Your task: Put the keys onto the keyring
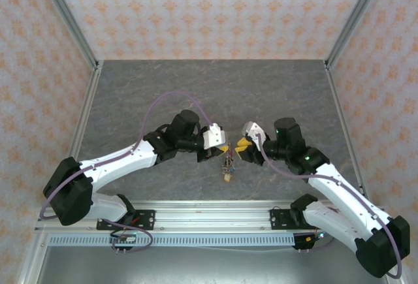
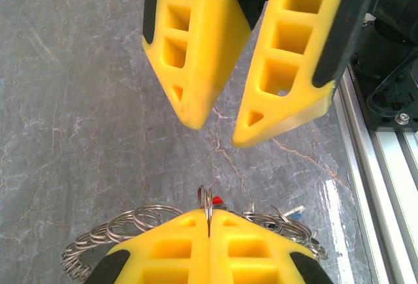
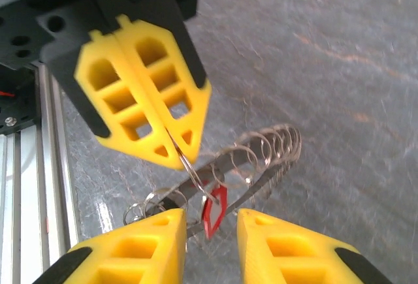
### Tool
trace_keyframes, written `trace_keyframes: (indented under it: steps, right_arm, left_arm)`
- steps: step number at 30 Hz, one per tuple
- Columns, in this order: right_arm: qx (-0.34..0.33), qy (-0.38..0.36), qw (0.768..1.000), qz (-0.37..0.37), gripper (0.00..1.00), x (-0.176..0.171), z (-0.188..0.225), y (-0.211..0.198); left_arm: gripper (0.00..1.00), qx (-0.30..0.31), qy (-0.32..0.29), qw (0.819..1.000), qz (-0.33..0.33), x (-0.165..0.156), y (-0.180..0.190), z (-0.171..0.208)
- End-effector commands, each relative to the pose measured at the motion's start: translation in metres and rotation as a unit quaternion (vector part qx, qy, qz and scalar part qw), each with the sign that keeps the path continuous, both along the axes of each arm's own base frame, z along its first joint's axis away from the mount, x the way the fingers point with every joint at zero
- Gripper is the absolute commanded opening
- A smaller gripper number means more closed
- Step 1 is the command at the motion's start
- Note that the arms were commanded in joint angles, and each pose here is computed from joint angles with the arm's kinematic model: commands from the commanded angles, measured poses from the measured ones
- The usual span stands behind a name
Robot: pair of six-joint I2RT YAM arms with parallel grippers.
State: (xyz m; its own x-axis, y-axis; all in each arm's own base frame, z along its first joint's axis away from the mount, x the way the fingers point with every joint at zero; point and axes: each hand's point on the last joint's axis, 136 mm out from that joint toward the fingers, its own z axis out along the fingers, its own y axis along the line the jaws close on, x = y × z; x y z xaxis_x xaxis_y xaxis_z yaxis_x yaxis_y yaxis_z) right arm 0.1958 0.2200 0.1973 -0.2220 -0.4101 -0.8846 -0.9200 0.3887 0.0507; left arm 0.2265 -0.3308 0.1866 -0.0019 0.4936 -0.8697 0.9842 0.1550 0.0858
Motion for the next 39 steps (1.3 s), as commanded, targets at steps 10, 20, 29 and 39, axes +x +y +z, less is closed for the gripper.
trace_keyframes:
  steps: [10,20,29,39]
  right_arm:
    - [0.012,-0.064,0.995,0.074,0.27,0.006,0.003,0.019]
    - [0.009,-0.054,0.995,0.088,0.24,0.002,-0.005,0.02]
    - [-0.021,-0.091,0.993,0.069,0.26,-0.002,0.002,0.006]
    - [0.03,-0.071,0.992,0.099,0.26,-0.003,0.005,0.022]
  left_arm:
    - [0.0,-0.042,-0.027,0.998,-0.024,-0.007,-0.006,0.031]
    - [0.0,-0.042,-0.026,0.999,-0.024,-0.006,-0.007,0.032]
    - [0.0,-0.025,-0.031,0.999,-0.013,-0.004,-0.002,0.028]
    - [0.0,-0.038,-0.025,0.999,-0.026,-0.006,-0.007,0.032]
